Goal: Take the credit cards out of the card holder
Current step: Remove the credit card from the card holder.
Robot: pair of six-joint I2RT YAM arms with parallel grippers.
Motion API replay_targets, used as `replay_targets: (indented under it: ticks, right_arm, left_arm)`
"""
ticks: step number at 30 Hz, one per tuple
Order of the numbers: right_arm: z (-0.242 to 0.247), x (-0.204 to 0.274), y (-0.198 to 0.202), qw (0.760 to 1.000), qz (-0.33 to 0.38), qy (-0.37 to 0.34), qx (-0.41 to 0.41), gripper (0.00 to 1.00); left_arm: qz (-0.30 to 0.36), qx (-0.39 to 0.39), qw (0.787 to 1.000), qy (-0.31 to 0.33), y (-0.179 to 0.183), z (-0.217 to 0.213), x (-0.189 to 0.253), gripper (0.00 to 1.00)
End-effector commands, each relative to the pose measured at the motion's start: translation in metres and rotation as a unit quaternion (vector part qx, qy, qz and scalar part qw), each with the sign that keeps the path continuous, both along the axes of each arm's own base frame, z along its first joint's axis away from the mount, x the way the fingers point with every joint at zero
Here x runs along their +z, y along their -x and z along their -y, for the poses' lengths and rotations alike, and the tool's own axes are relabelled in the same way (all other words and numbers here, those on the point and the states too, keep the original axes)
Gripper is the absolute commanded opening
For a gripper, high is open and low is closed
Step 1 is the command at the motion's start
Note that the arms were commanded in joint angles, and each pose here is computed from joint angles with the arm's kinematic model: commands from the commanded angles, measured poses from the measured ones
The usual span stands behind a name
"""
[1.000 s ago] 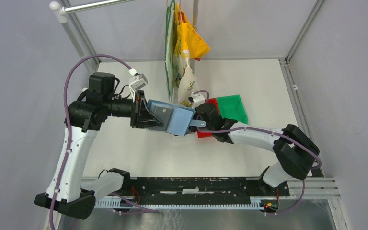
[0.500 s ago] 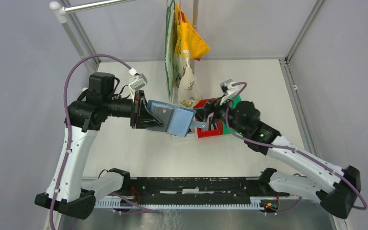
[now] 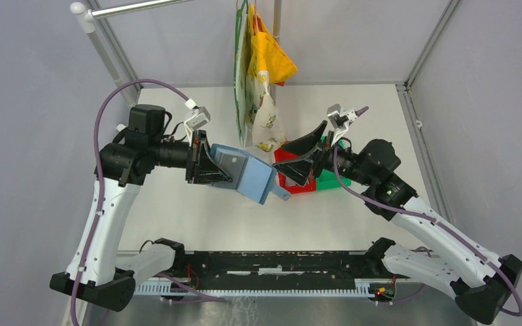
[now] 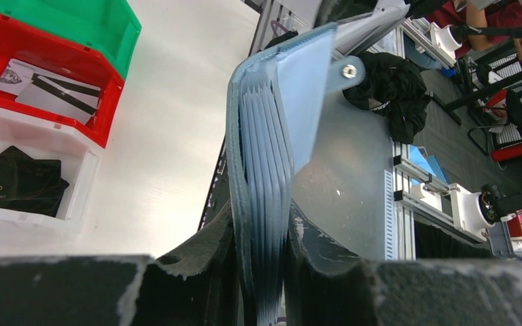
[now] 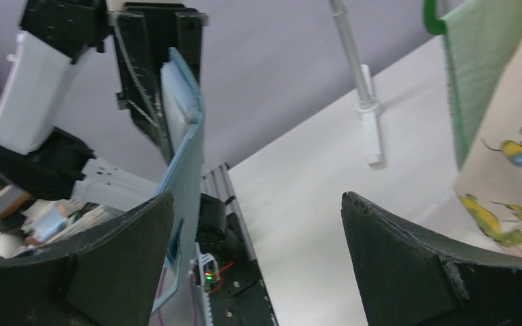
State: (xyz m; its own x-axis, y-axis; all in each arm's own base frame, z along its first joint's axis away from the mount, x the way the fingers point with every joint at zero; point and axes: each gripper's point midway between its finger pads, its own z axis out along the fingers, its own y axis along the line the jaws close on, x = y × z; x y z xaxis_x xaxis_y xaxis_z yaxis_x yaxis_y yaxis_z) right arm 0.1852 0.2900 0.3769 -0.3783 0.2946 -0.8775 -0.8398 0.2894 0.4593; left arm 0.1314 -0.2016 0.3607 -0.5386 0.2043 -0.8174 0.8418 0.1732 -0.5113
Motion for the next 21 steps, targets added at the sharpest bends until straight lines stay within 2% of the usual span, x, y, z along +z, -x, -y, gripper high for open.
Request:
replay_targets:
  ticks: [1,6,15,21]
  right_arm:
    - [-0.010,0.023,0.029,0.995,0.014,-0.054,0.084,0.98]
    - [-0.008,0.025,0.025,0.996,0.013,-0.054,0.068,0.98]
    - [0.006,0.068,0.026,0.996,0.050,-0.063,0.036,0.98]
    - [0.000,0.052,0.029,0.996,0.027,-0.066,0.059,0.98]
  left_arm:
    - [0.044,-0.025,0.998,0.026,0.007,0.002,0.014,0.03]
    - [0.041,-0.026,0.999,0.025,0.008,0.002,0.013,0.02]
    - [0.050,-0.024,0.998,0.022,0.010,0.001,0.013,0.02]
    - [0.049,-0.026,0.998,0.024,0.010,0.001,0.014,0.02]
